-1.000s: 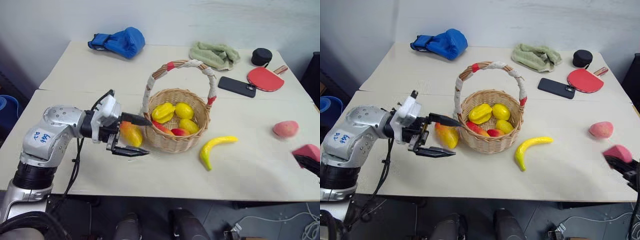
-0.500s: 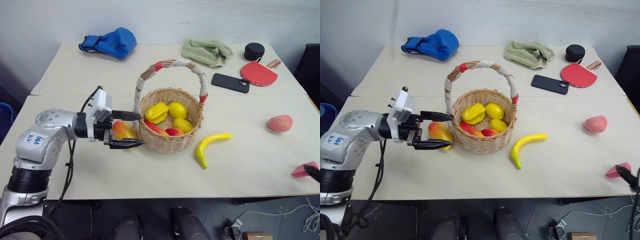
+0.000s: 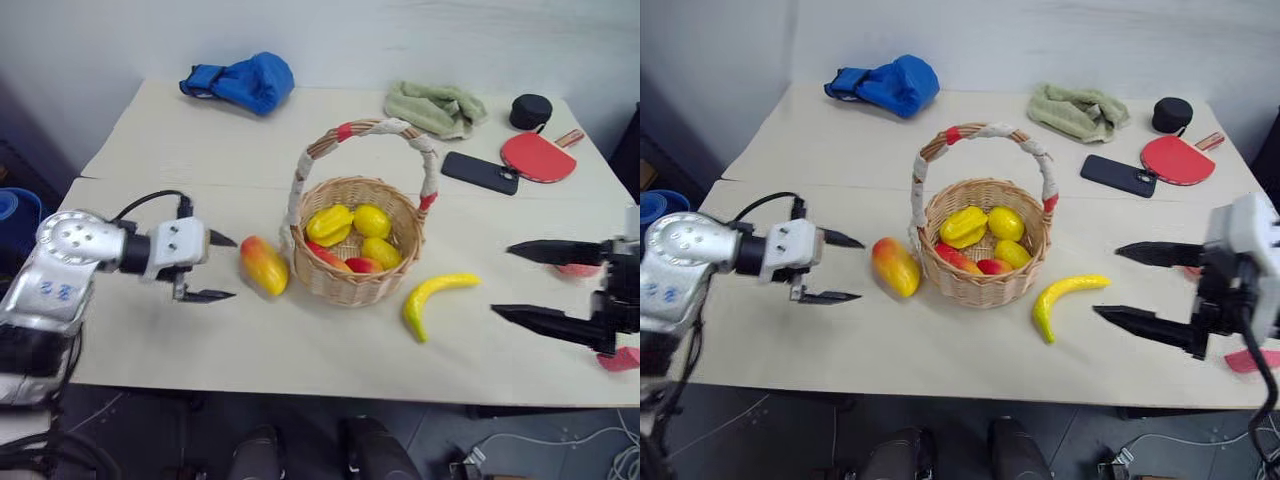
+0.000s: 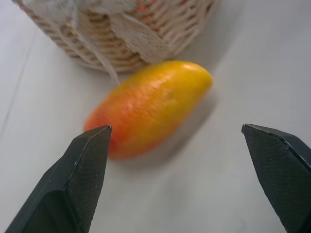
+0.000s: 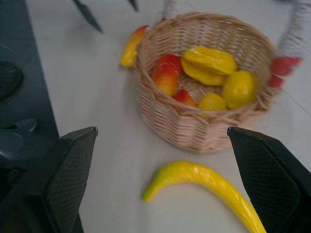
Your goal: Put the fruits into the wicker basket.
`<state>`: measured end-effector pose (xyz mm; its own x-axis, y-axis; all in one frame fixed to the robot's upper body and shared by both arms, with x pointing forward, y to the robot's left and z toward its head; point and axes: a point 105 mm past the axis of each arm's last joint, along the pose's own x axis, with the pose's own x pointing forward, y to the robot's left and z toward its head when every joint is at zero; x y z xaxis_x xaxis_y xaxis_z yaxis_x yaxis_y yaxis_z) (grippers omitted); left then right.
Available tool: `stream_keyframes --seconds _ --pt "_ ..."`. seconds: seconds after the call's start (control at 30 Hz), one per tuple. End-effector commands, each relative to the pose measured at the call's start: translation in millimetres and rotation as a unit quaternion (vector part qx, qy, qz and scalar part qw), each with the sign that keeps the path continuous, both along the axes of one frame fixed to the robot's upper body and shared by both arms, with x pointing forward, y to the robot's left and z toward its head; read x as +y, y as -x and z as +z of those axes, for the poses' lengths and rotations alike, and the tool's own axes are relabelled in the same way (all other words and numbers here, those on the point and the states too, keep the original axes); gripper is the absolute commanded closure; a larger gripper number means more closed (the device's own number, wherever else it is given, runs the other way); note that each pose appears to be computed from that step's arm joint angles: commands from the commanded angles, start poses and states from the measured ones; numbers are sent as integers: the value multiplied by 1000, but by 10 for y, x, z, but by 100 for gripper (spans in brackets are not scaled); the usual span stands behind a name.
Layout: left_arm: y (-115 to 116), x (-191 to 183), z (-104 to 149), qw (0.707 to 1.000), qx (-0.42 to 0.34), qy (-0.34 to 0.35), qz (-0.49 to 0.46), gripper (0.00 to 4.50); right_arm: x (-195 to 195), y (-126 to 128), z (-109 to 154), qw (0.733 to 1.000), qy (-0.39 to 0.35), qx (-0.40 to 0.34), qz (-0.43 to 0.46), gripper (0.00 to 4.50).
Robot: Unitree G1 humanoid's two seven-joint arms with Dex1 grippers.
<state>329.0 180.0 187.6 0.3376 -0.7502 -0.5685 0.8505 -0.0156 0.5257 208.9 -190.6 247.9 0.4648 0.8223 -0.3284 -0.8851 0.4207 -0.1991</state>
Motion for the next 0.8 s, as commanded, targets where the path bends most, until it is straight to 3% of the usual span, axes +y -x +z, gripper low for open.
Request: stream_keyframes --seconds 0.03,0.33,0.43,0.47,0.53,0.67,0.8 --pt "-151 -107 -32 997 -21 -47 -56 0 217 -21 62 998 2 -28 47 5" --pt "-339 -112 -292 982 -5 -151 -109 0 324 -102 134 997 -25 -55 38 5" --pt "-369 -171 -303 983 -3 -144 -117 58 297 -130 158 997 -31 -64 20 0" --pt "-359 -172 -300 982 0 -144 -122 96 295 -127 158 997 -32 -65 17 0" --pt "-331 -172 -262 983 10 -130 -129 145 292 -119 148 997 -32 -64 15 0" --pt "-218 -191 -118 985 29 -80 -147 149 284 -106 119 998 -35 -59 9 0" --pt "65 -311 162 982 87 16 -166 149 289 -95 93 998 -41 -55 6 0"
